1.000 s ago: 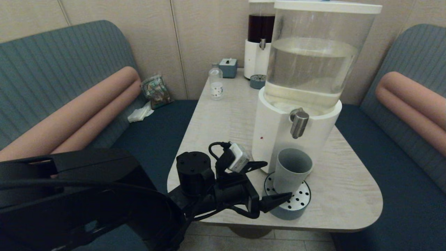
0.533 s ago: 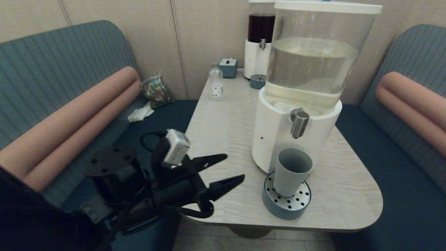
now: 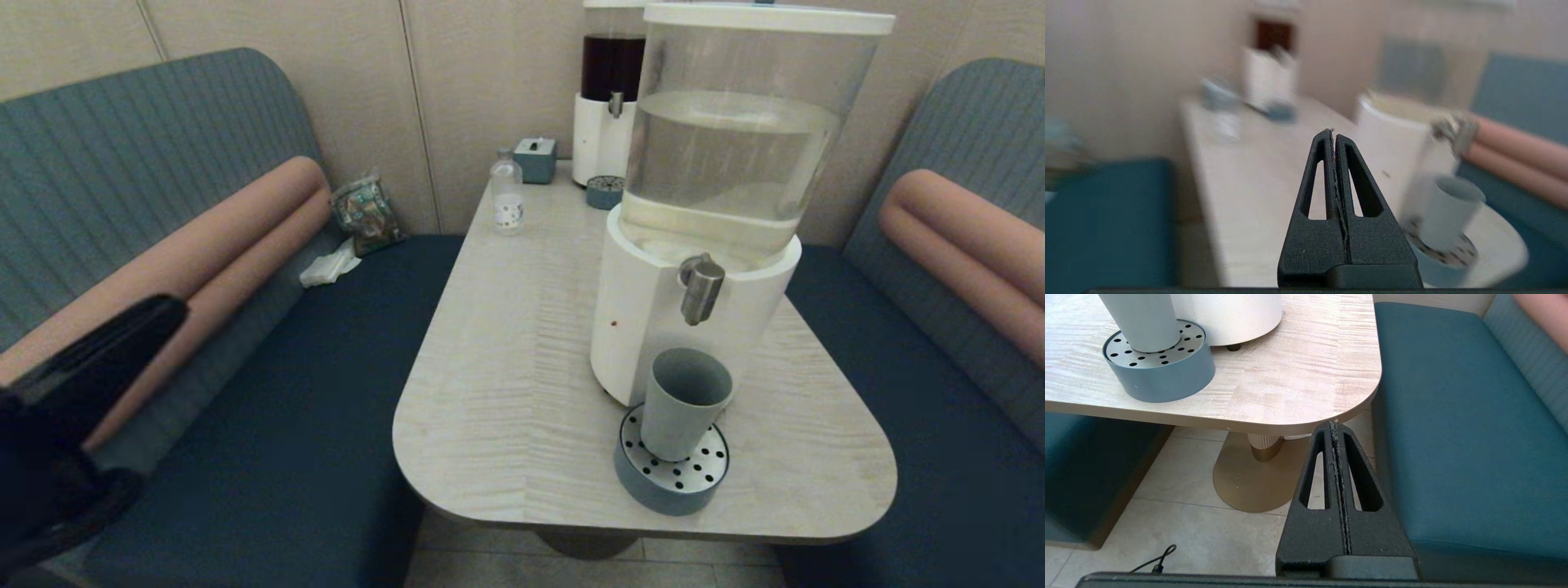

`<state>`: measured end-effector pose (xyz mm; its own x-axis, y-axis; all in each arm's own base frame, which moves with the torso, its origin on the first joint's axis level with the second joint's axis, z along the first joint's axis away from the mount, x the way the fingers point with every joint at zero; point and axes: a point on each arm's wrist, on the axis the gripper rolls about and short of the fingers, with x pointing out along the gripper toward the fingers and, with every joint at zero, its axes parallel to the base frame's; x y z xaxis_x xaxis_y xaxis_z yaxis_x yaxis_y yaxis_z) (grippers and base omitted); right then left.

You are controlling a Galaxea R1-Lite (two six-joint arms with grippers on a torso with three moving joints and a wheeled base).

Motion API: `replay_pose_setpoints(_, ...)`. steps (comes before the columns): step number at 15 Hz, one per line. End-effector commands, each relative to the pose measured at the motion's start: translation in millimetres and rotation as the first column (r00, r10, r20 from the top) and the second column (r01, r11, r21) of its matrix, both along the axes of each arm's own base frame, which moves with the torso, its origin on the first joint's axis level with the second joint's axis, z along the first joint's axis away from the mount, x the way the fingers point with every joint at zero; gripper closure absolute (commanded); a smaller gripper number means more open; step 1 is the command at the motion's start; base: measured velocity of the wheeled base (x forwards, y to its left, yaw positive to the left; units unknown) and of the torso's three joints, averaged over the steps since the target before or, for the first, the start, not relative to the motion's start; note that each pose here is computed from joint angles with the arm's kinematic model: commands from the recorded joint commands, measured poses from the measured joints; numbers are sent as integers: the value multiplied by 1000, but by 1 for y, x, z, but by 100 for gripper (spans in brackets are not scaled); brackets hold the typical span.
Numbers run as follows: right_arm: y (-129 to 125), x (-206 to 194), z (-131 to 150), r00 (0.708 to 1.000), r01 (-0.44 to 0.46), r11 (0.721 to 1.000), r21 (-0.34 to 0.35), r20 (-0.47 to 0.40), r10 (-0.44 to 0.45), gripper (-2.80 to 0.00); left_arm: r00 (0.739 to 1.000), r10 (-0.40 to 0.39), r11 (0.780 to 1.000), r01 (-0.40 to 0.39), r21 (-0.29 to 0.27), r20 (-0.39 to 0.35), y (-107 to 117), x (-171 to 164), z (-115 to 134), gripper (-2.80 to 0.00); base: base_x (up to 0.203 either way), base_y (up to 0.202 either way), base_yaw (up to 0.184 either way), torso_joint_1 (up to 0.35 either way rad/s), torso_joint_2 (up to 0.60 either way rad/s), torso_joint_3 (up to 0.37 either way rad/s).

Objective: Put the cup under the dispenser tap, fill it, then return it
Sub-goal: Turn on the faucet

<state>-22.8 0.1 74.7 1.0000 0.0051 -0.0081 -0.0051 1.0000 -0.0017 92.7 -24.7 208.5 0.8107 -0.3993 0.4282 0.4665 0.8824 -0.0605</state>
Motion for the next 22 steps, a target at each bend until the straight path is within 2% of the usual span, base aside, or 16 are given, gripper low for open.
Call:
replay_pose_setpoints(1, 0, 0, 0, 1000, -1, 1000, 0, 2, 1, 0, 981, 69, 997, -61, -50, 183, 15, -57, 2, 0, 0, 0, 0, 0, 0, 0)
replay_pose_setpoints(4, 0, 0, 0, 1000, 0, 1000, 0, 2, 0, 0, 960, 175, 984, -163, -74, 219, 21, -104, -21, 0, 0, 0, 0, 0, 0, 0)
replay_pose_setpoints(6, 0, 0, 0, 1000, -1, 1000, 0, 2, 1, 0, 953, 231, 972, -219, -81, 196, 21, -118, -37, 0, 0, 0, 0, 0, 0, 0)
replay_pose_setpoints(8, 0, 0, 0, 1000, -1, 1000, 0, 2, 1, 0, 952, 301, 953, -299, -49, 47, 21, -111, -56, 0, 0, 0, 0, 0, 0, 0)
replay_pose_setpoints(9, 0, 0, 0, 1000, -1, 1000, 0, 2, 1, 0, 946, 323, 946, -323, 0, -6, 21, -108, -65, 0, 0, 0, 0, 0, 0, 0)
replay_pose_setpoints(10, 0, 0, 0, 1000, 0, 1000, 0, 2, 0, 0, 940, 339, 941, -338, 34, -32, 21, -108, -71, 0, 0, 0, 0, 0, 0, 0)
replay_pose_setpoints(12, 0, 0, 0, 1000, -1, 1000, 0, 2, 1, 0, 943, 331, 943, -330, 34, -26, 21, -117, -82, 0, 0, 0, 0, 0, 0, 0)
replay_pose_setpoints(13, 0, 0, 0, 1000, -1, 1000, 1, 2, 1, 0, 939, 335, 942, -332, 53, -75, 21, -120, -95, 0, 0, 0, 0, 0, 0, 0)
replay_pose_setpoints(14, 0, 0, 0, 1000, -1, 1000, 0, 1, 1, 0, 930, 348, 937, -343, 65, -118, 21, -121, -102, 0, 0, 0, 0, 0, 0, 0)
replay_pose_setpoints(15, 0, 0, 0, 1000, -1, 1000, 0, 2, 1, 0, 910, 364, 931, -352, 95, -199, 22, -118, -111, 0, 0, 0, 0, 0, 0, 0)
replay_pose_setpoints(16, 0, 0, 0, 1000, -1, 1000, 2, 2, 1, 0, 878, 394, 919, -367, 143, -271, 22, -116, -120, 0, 0, 0, 0, 0, 0, 0)
replay_pose_setpoints(17, 0, 0, 0, 1000, -1, 1000, 1, 1, 1, 0, 820, 470, 882, -431, 187, -327, 24, -115, -127, 0, 0, 0, 0, 0, 0, 0)
replay_pose_setpoints(18, 0, 0, 0, 1000, -1, 1000, 0, 2, 1, 0, 783, 505, 863, -456, 217, -364, 25, -115, -132, 0, 0, 0, 0, 0, 0, 0)
replay_pose_setpoints(19, 0, 0, 0, 1000, -1, 1000, 0, 0, 1, 0, 794, 483, 875, -426, 230, -368, 24, -115, -133, 0, 0, 0, 0, 0, 0, 0)
replay_pose_setpoints(22, 0, 0, 0, 1000, -1, 1000, 0, 2, 1, 0, 797, 476, 879, -423, 220, -371, 24, -115, -133, 0, 0, 0, 0, 0, 0, 0)
